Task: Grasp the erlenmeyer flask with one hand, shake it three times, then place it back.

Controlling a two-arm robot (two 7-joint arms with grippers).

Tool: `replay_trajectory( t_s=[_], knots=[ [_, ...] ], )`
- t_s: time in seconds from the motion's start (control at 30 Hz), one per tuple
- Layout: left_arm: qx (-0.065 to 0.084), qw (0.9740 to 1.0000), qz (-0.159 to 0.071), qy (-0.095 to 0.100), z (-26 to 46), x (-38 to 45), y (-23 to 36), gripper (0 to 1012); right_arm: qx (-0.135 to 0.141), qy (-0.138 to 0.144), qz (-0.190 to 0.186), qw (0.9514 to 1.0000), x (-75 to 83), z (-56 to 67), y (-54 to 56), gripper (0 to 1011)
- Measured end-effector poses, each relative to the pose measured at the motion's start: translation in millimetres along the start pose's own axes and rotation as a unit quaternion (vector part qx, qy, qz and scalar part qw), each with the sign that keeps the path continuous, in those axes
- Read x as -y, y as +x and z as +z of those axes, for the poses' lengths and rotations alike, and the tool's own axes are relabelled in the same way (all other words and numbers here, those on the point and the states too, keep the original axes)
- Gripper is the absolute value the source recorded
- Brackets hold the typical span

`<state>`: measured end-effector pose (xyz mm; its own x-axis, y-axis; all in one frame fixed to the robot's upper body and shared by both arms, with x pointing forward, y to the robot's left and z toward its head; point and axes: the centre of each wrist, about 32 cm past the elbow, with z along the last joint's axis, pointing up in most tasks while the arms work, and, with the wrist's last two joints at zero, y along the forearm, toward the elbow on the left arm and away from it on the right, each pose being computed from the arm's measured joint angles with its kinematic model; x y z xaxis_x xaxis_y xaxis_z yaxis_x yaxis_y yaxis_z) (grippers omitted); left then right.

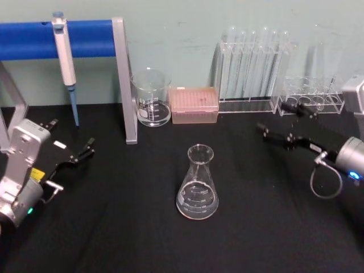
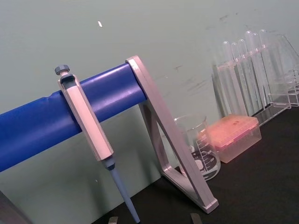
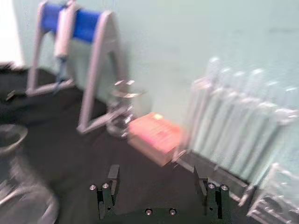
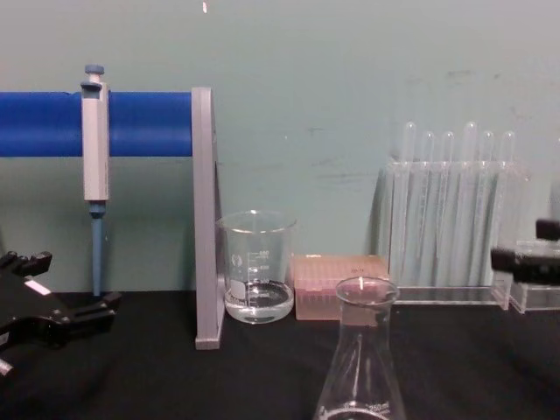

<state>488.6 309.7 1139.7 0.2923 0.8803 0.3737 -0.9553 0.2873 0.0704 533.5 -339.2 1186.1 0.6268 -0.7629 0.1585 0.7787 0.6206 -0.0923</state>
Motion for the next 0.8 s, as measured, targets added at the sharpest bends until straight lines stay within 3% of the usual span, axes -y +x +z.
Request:
replay_trajectory(
  t_s=[0.2, 0.4, 0.7, 0.8],
  knots=[
    [0.000, 1.0000, 0.000, 0.000, 0.0, 0.0, 0.0, 1001, -0.015, 0.029, -0.058, 0.9978, -14.9, -4.8, -12.4, 1000],
    [0.000, 1.0000, 0.000, 0.000, 0.0, 0.0, 0.0, 1001, -0.015, 0.031, -0.107, 0.9936, -28.8, -11.8, -32.6, 1000],
    [0.000, 1.0000, 0.000, 0.000, 0.0, 0.0, 0.0, 1001, -0.030, 0.023, -0.136, 0.9899, -38.7, -30.8, -58.8, 1000],
    [0.000, 1.0000, 0.000, 0.000, 0.0, 0.0, 0.0, 1001, -0.044, 0.020, -0.145, 0.9883, -40.8, -42.7, -68.0, 1000]
  ],
)
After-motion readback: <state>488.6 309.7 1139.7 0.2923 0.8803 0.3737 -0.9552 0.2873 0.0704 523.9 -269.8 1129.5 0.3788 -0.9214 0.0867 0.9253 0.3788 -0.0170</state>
